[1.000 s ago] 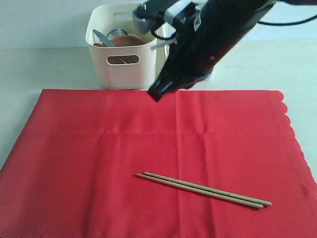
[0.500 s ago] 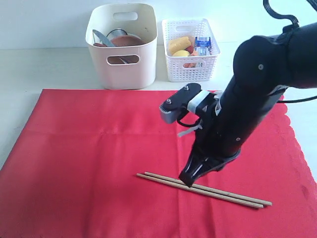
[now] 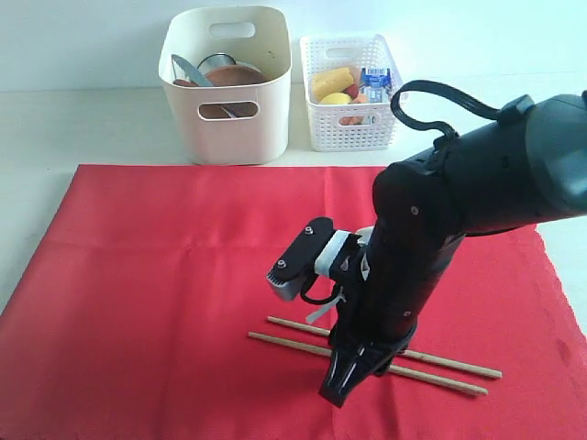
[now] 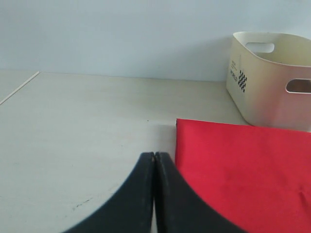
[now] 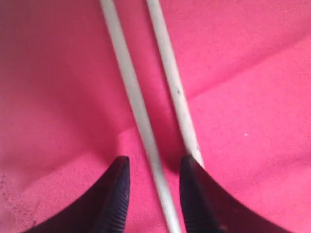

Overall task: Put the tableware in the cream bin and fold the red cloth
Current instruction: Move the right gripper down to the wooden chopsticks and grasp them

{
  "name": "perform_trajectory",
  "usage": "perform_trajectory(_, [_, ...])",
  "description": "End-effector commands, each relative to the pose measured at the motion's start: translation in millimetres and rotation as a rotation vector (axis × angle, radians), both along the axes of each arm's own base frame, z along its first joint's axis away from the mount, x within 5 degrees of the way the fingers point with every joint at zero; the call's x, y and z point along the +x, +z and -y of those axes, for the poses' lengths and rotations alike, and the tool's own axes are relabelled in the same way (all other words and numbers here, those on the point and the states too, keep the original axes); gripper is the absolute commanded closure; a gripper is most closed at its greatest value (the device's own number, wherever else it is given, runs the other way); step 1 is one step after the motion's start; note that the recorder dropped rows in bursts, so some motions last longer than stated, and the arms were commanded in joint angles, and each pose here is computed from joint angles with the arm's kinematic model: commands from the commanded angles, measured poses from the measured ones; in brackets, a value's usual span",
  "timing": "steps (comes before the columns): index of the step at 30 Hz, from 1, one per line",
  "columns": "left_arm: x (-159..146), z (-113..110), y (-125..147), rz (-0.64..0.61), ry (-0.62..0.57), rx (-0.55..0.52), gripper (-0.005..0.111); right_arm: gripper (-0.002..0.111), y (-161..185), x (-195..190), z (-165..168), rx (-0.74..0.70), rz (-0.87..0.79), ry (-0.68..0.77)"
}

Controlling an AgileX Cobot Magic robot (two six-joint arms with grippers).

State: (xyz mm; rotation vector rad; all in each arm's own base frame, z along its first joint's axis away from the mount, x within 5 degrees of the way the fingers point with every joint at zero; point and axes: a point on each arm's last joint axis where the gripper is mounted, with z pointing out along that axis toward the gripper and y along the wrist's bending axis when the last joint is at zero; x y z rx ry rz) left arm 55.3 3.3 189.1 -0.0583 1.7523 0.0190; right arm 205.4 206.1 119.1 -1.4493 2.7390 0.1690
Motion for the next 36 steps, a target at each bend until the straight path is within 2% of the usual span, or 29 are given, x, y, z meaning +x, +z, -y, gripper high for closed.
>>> perform_trajectory(1, [0, 0, 0, 0.006, -0.006, -0.008, 0.104, 0.072, -12, 2, 2, -0.04, 0.006, 0.008])
perform_trajectory(8, [0, 0, 0, 0.006, -0.006, -0.008, 0.104, 0.072, 0, 1, 3, -0.022, 0.015, 0.003])
perform_trajectory(16, [0, 0, 0, 0.006, -0.006, -0.008, 0.104, 0.071, 30, 5, 1, 0.085, 0.133, -0.05])
perform_trajectory(19, [0, 0, 0, 0.006, -0.006, -0.008, 0.104, 0.06, 27, 6, 0, 0.084, 0.133, -0.1])
perform_trajectory(24, [0, 0, 0, 0.006, -0.006, -0.008, 0.104, 0.038, 10, 8, 0, 0.034, 0.113, -0.075])
perform_trajectory(26, [0, 0, 0, 0.006, -0.006, -0.008, 0.104, 0.035, 4, 10, 1, 0.009, 0.12, -0.051])
perform_trajectory(29, [0, 0, 0, 0.006, -0.006, -0.008, 0.104, 0.035, -7, 11, 2, -0.027, 0.109, -0.044])
perform_trajectory(32, [0, 0, 0, 0.006, -0.006, -0.008, 0.104, 0.041, -11, 11, 2, -0.038, 0.097, -0.044])
perform_trajectory(36, [0, 0, 0, 0.006, -0.006, -0.008, 0.104, 0.065, -10, 11, 2, -0.034, 0.101, -0.044])
